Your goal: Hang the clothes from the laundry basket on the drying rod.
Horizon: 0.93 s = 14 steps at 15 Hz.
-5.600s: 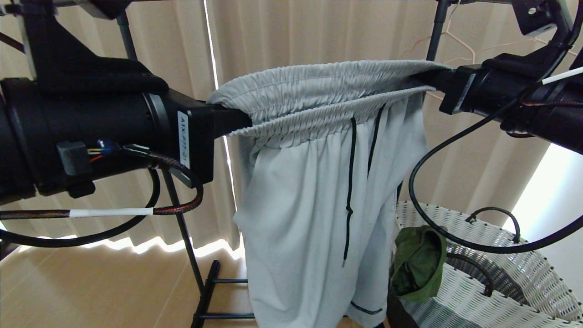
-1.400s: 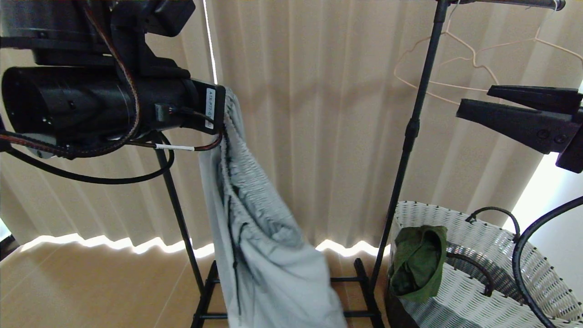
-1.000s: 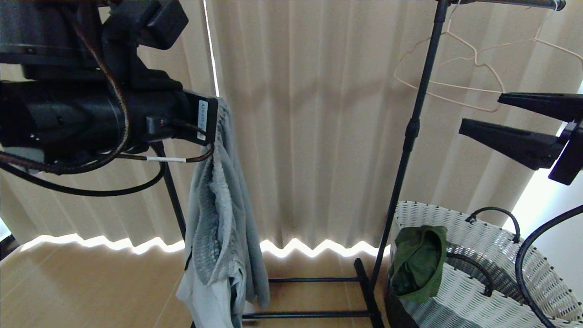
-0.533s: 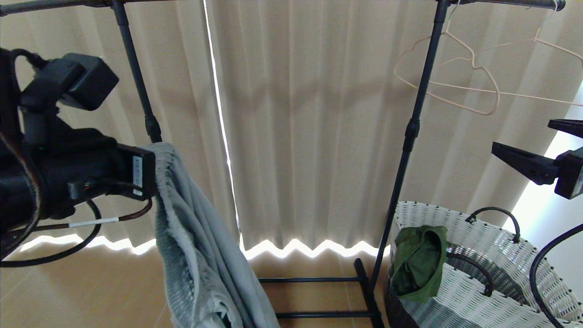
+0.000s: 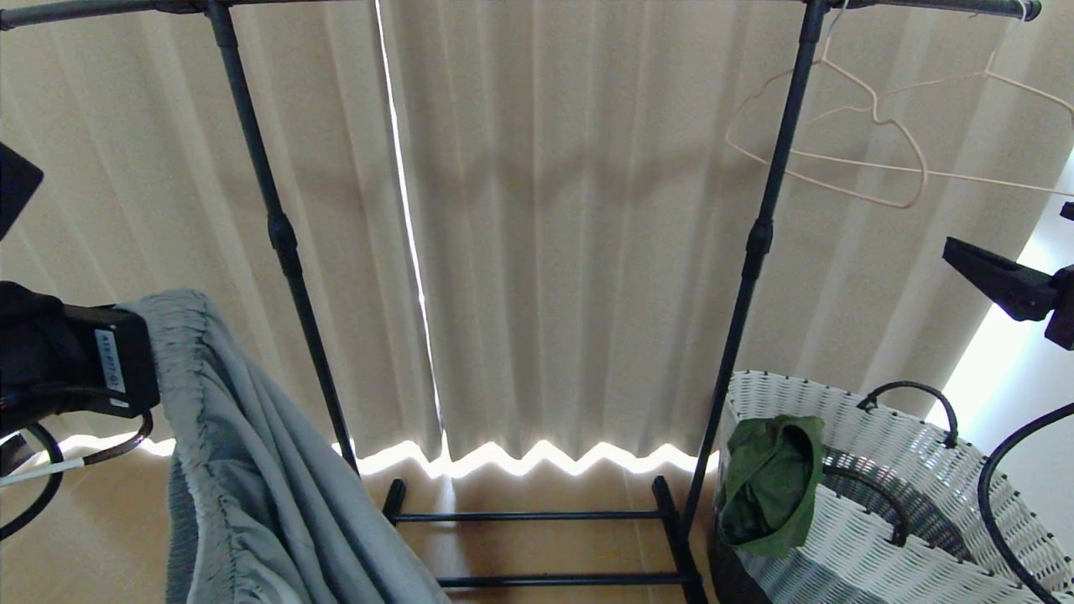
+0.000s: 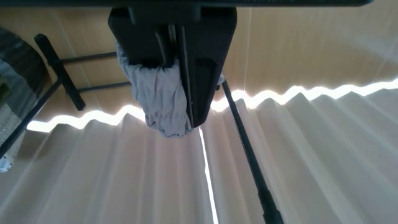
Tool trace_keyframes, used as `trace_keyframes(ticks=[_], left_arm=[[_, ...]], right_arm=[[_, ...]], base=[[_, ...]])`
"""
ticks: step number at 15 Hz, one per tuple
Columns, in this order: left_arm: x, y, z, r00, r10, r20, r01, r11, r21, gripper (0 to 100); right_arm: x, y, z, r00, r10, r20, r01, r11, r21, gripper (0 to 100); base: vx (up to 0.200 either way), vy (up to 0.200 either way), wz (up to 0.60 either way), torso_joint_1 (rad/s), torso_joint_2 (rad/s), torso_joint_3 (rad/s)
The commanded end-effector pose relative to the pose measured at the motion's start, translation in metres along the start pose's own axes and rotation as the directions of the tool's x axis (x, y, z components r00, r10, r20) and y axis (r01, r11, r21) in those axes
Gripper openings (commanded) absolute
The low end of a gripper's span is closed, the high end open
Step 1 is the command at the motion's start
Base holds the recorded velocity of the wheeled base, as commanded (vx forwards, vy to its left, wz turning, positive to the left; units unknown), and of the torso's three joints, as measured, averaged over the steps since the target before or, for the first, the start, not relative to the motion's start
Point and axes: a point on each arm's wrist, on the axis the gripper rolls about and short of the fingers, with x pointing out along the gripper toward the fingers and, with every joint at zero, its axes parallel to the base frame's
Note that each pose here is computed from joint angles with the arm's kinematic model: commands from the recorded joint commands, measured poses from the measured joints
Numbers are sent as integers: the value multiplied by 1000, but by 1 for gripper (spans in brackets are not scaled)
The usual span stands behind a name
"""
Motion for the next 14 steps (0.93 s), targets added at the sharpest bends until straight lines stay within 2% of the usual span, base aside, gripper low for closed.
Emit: trace_keyframes(ticks=[1, 3, 5, 7, 8, 10, 14], left_arm=[[-4, 2, 1, 1000, 1, 13, -1, 1000, -3, 0], [-9, 2, -5, 1000, -14, 10, 14, 1000, 1, 0], [-13, 2, -7, 998, -64, 19, 64, 998, 8, 0], [-13, 2, -6, 997, -70, 23, 70, 998, 9, 0], [-13, 2, -5, 997, -72, 24, 72, 997, 10, 0], [-12, 1, -5, 997, -70, 23, 70, 997, 13, 0], [-8, 1, 1, 995, -64, 82, 61, 997, 39, 0]], right_arm=[[-1, -1, -4, 1000, -13, -9, 13, 1000, -1, 100], [-3, 0, -15, 998, -29, -52, 29, 1000, -5, 100], [-3, 0, -17, 997, -40, -61, 40, 999, -7, 100], [-2, -3, -19, 996, -58, -69, 58, 998, -15, 100], [-2, -7, -21, 994, -78, -77, 74, 995, -63, 100], [-4, -7, -24, 993, -83, -89, 76, 994, -78, 100], [-5, -7, -26, 992, -85, -93, 78, 994, -79, 100]], base=[[0, 0, 0, 0, 0, 0], [0, 0, 0, 0, 0, 0], [0, 0, 0, 0, 0, 0], [0, 0, 0, 0, 0, 0], [0, 0, 0, 0, 0, 0], [0, 0, 0, 0, 0, 0], [0, 0, 0, 0, 0, 0]])
